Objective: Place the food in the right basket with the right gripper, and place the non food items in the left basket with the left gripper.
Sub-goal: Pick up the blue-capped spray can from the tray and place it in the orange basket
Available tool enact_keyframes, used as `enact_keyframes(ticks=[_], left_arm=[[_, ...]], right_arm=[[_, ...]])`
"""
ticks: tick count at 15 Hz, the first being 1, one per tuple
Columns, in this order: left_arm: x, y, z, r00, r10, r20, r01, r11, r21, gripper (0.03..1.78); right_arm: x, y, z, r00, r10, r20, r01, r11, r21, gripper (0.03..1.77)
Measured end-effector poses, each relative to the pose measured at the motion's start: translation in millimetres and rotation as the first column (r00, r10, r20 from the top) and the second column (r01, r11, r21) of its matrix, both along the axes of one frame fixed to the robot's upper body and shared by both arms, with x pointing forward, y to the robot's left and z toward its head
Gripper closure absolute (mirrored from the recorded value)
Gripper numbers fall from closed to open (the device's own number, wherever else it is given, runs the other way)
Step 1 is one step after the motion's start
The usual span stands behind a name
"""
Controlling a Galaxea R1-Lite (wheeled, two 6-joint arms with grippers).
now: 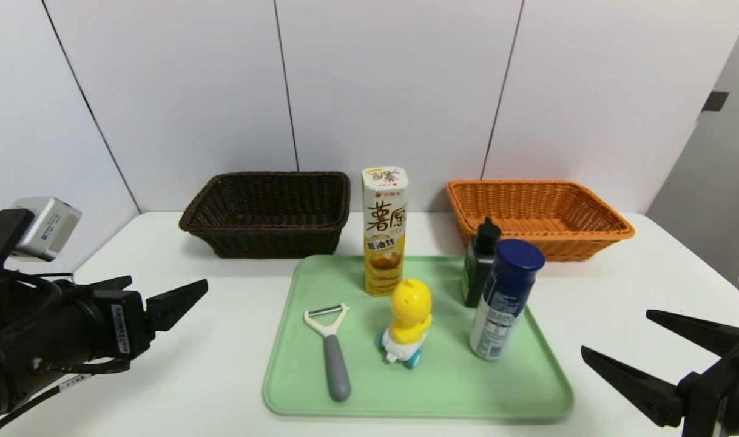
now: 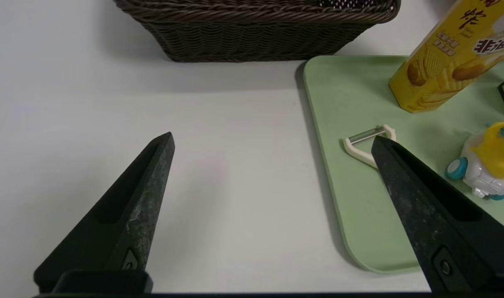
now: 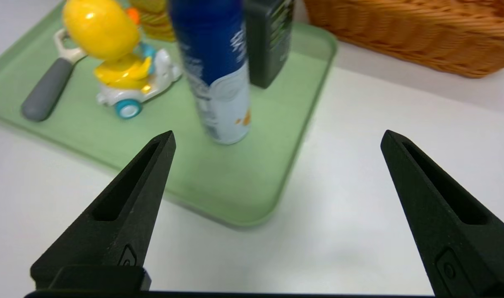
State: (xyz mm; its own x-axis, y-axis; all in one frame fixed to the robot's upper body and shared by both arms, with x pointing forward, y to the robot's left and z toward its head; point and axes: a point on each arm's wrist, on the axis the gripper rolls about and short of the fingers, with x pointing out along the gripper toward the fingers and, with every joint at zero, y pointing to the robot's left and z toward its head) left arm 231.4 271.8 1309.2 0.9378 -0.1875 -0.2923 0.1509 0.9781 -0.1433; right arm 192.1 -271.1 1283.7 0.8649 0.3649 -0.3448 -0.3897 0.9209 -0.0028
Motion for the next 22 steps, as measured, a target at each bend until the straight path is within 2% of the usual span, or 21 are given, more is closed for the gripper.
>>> enact_keyframes(ticks=[3,8,14,16,20,22], left_arm=[[5.5,-13.4,-7.9,0.999,-0.041,0.000,0.041,0.999,0.000,0.12],[10.0,-20.1,-14.0,0.998,-0.060,-0.031,0.061,0.998,0.012,0.12],[13.4,-22.2,-16.3,0.997,-0.056,-0.048,0.057,0.998,0.005,0.12],[14.1,-22.8,-16.7,0.997,-0.056,-0.051,0.056,0.998,0.004,0.12],[15.0,-23.4,-17.9,0.997,-0.056,-0.057,0.056,0.998,0.007,0.12],[15.0,-23.4,-18.6,0.997,-0.056,-0.060,0.056,0.998,0.007,0.12]], right_arm=[[-3.2,4.1,-6.0,0.998,0.054,-0.026,-0.053,0.998,0.025,0.09],[12.6,21.9,-10.4,0.996,0.086,-0.016,-0.083,0.990,0.116,0.09],[34.3,38.8,-24.6,0.999,-0.004,-0.038,0.008,0.993,0.116,0.09],[40.0,43.1,-30.4,0.998,-0.028,-0.056,0.034,0.995,0.095,0.09],[45.5,52.4,-37.3,0.996,-0.028,-0.082,0.033,0.997,0.063,0.09],[49.0,58.0,-37.3,0.997,-0.026,-0.074,0.031,0.997,0.066,0.09]])
